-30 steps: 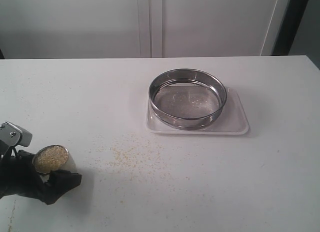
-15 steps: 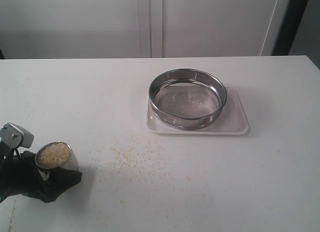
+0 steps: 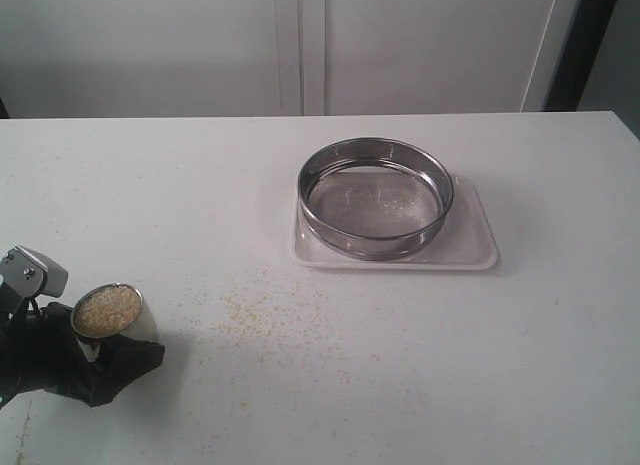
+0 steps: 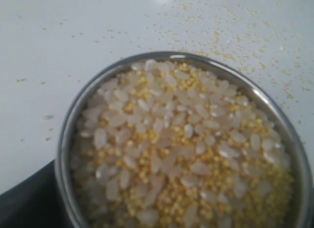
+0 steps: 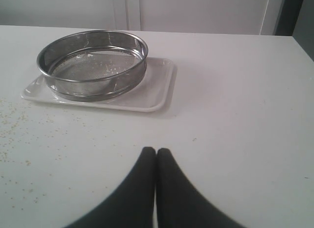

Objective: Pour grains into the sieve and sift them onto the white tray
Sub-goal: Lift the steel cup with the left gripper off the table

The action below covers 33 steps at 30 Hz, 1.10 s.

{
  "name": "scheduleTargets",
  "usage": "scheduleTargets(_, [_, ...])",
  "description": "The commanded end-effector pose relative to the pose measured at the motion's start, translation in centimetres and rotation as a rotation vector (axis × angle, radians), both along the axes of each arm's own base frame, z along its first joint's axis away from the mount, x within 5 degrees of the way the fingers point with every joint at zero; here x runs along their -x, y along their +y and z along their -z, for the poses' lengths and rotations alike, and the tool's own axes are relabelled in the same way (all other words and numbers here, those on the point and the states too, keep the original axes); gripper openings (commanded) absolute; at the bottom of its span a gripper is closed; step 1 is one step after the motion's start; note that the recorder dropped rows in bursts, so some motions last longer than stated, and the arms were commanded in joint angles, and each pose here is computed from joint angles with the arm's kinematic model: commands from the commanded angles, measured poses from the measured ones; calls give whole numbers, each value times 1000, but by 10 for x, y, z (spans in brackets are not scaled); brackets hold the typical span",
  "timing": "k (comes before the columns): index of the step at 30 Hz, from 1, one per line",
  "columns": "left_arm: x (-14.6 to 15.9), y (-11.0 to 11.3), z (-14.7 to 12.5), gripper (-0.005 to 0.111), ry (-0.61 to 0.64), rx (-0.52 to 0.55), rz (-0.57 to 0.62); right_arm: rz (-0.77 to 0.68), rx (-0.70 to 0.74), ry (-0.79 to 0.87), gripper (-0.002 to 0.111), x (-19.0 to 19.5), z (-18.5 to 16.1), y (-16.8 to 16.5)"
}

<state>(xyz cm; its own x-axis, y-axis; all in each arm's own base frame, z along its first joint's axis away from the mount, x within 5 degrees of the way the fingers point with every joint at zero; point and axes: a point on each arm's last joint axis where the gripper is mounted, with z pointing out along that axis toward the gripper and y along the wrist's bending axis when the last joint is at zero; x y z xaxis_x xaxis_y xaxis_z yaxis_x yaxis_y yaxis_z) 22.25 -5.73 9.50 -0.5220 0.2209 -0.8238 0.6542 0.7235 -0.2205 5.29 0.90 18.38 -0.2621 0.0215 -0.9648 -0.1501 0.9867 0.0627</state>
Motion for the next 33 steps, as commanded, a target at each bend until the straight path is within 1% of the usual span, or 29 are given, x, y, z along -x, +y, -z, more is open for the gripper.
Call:
scheduleTargets(1, [3,2,6,0,49,-50,-8,9,8,-3,0,0,2,-1])
scheduleTargets(7, [1,3,-3,0,26,-42,-46,9,8,-3,0,0,2,-1])
scheduleTargets(14, [0,3,-14,0,-28,-29,-47,9,8,-3,0,0,2,-1])
scheduleTargets(19, [-2,1,-26,0,-83,4,-48,9,8,-3,0,0,2,-1])
scheduleTargets(24, [-3,2,-39,0,-107,33,-83,9,8,-3,0,0,2,-1])
scheduleTargets(28, [-7,4,-50,0,-102,56,-125,9,8,-3,0,0,2,-1])
scheduleTargets(33, [-18,5,-62,0,-78,48,-148,9,8,-3,0,0,2,-1])
